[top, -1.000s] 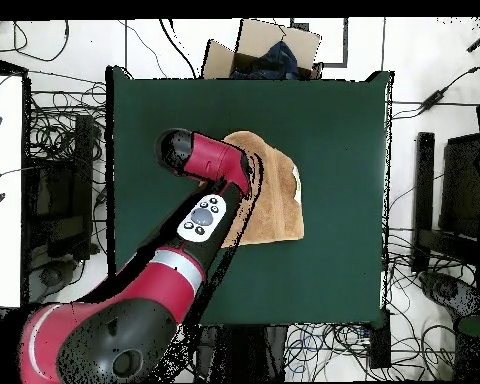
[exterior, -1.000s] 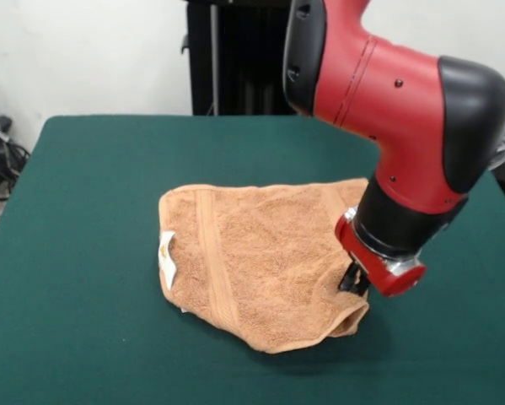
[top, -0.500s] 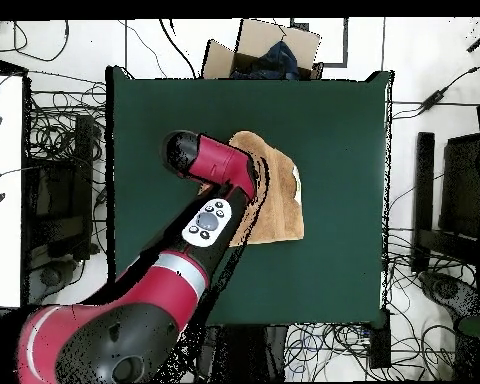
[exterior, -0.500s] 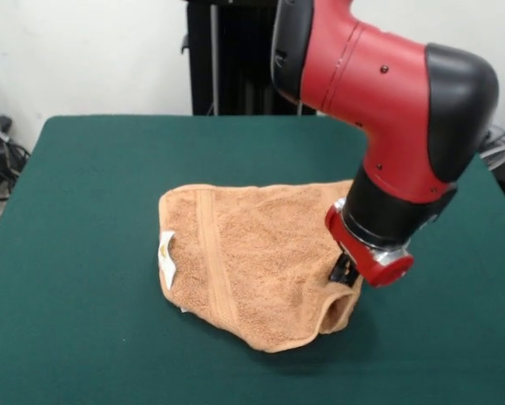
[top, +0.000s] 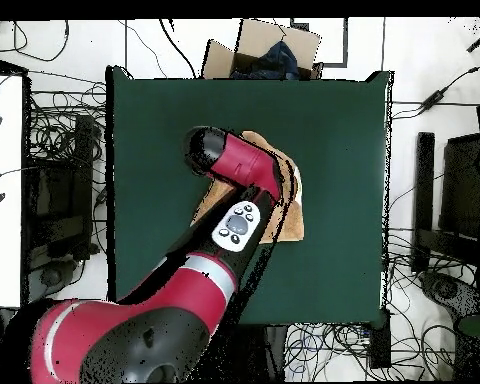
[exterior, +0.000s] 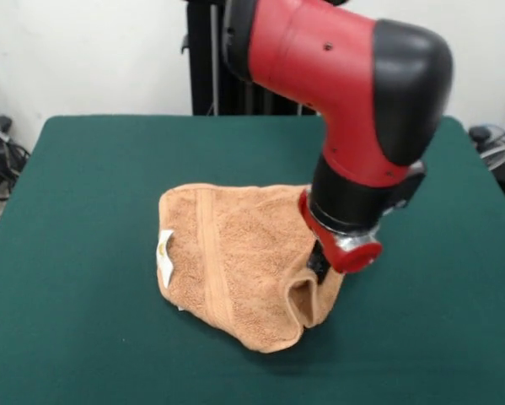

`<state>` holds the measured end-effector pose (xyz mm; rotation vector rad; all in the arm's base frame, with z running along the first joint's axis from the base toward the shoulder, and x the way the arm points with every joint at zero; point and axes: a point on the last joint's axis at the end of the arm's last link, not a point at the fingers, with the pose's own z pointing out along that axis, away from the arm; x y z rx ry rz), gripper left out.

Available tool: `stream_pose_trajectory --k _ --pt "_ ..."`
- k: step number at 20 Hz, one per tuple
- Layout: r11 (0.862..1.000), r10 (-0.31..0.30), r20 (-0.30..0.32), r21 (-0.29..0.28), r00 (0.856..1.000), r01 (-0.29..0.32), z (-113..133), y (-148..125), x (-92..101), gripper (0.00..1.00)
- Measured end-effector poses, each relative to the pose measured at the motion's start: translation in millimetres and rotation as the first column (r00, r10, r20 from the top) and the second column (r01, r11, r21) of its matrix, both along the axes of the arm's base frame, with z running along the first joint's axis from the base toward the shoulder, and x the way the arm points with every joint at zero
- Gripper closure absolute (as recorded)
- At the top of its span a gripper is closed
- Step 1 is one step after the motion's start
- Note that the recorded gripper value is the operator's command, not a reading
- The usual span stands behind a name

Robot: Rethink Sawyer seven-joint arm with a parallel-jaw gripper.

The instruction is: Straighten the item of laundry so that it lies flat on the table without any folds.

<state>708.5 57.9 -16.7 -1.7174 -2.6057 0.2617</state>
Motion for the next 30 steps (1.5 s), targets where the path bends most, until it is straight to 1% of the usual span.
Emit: stream_pose_trajectory --k 4,7,11,12,16,18,19,20,21,22,24,26,28,29,30 --pt "0.996 -0.07 -0.045 0.061 0.997 0.072 12 -24 -3.6 1.0" --pt "0.99 -0.098 -0.064 0.091 0.993 0.104 20 -35 -3.4 1.0" --pt "0.983 -0.124 -0.081 0.127 0.989 0.133 27 -42 -3.5 1.0" --pt "0.982 -0.126 -0.082 0.132 0.989 0.136 28 -43 -3.5 1.0" --pt "0.971 -0.142 -0.082 0.181 0.987 0.154 33 -39 -1.4 1.0" --pt "0.954 -0.166 -0.088 0.236 0.982 0.183 34 -37 -1.4 1.0" --pt "0.953 -0.168 -0.088 0.241 0.982 0.185 34 -37 -1.4 1.0" --pt "0.943 -0.181 -0.092 0.265 0.979 0.199 34 -37 -1.3 1.0" --pt "0.922 -0.209 -0.102 0.312 0.973 0.23 33 -38 -1.5 1.0" --pt "0.912 -0.22 -0.106 0.329 0.97 0.243 33 -38 -1.6 1.0" --pt "0.868 -0.27 -0.128 0.396 0.954 0.299 31 -43 -2.5 1.0" --pt "0.82 -0.316 -0.153 0.452 0.936 0.351 30 -48 -3.5 1.0" --pt "0.766 -0.358 -0.186 0.502 0.915 0.402 27 -54 -6.4 1.0" --pt "0.737 -0.377 -0.203 0.525 0.903 0.426 26 -58 -7.8 0.0" --pt "0.688 -0.401 -0.236 0.561 0.885 0.461 23 -62 -10.7 0.0"
